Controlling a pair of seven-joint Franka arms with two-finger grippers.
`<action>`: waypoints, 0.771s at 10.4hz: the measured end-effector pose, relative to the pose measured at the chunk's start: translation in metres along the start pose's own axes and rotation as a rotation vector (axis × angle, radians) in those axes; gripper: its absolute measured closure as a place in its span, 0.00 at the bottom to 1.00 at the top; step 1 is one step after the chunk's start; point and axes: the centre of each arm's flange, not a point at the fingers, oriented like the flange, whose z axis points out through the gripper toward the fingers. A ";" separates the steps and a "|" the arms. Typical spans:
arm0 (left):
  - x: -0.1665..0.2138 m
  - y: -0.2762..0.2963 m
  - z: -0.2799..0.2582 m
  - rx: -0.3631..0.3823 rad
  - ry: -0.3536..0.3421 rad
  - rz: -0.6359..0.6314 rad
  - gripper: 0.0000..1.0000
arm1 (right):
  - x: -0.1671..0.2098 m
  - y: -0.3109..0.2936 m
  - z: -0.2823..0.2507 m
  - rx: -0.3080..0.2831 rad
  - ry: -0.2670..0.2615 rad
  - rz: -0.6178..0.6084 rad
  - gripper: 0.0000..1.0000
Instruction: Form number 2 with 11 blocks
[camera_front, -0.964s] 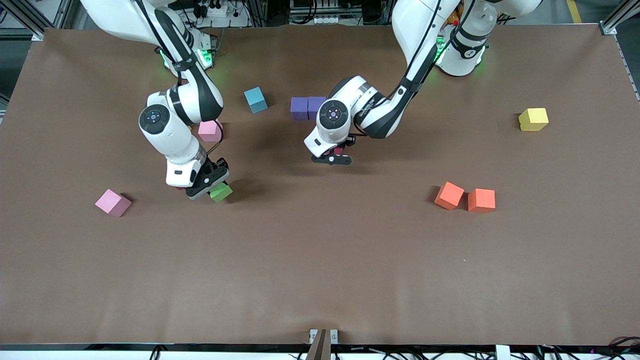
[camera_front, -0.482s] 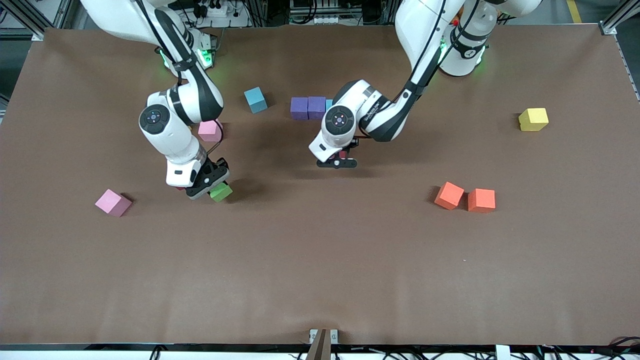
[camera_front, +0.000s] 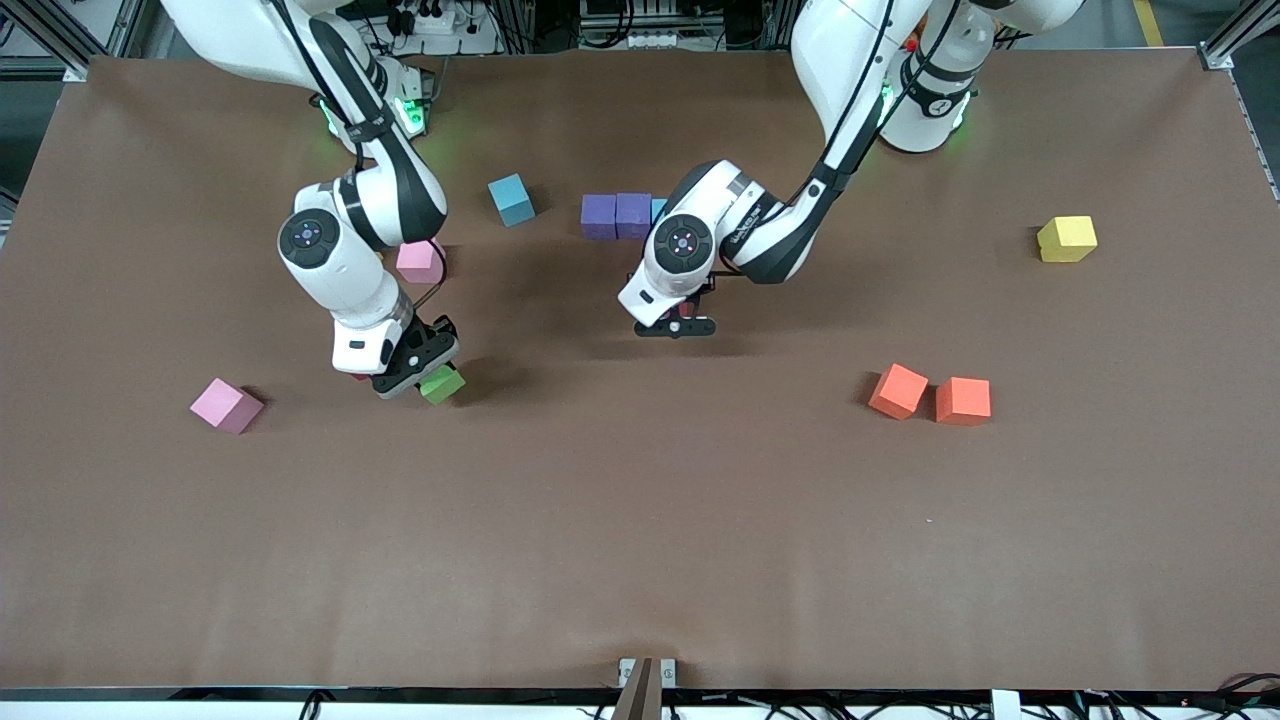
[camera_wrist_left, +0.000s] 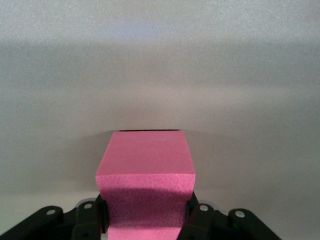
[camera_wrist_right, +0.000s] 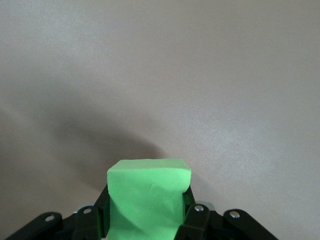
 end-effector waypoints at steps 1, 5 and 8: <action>-0.003 0.002 0.001 0.001 -0.004 0.005 0.44 | 0.000 0.000 0.000 0.000 0.000 0.000 0.44; -0.011 0.007 0.006 0.011 -0.015 0.023 0.44 | 0.000 0.000 0.000 0.000 -0.001 0.000 0.44; -0.014 0.006 0.010 0.035 -0.009 0.043 0.44 | 0.000 0.000 0.000 0.000 -0.001 0.000 0.44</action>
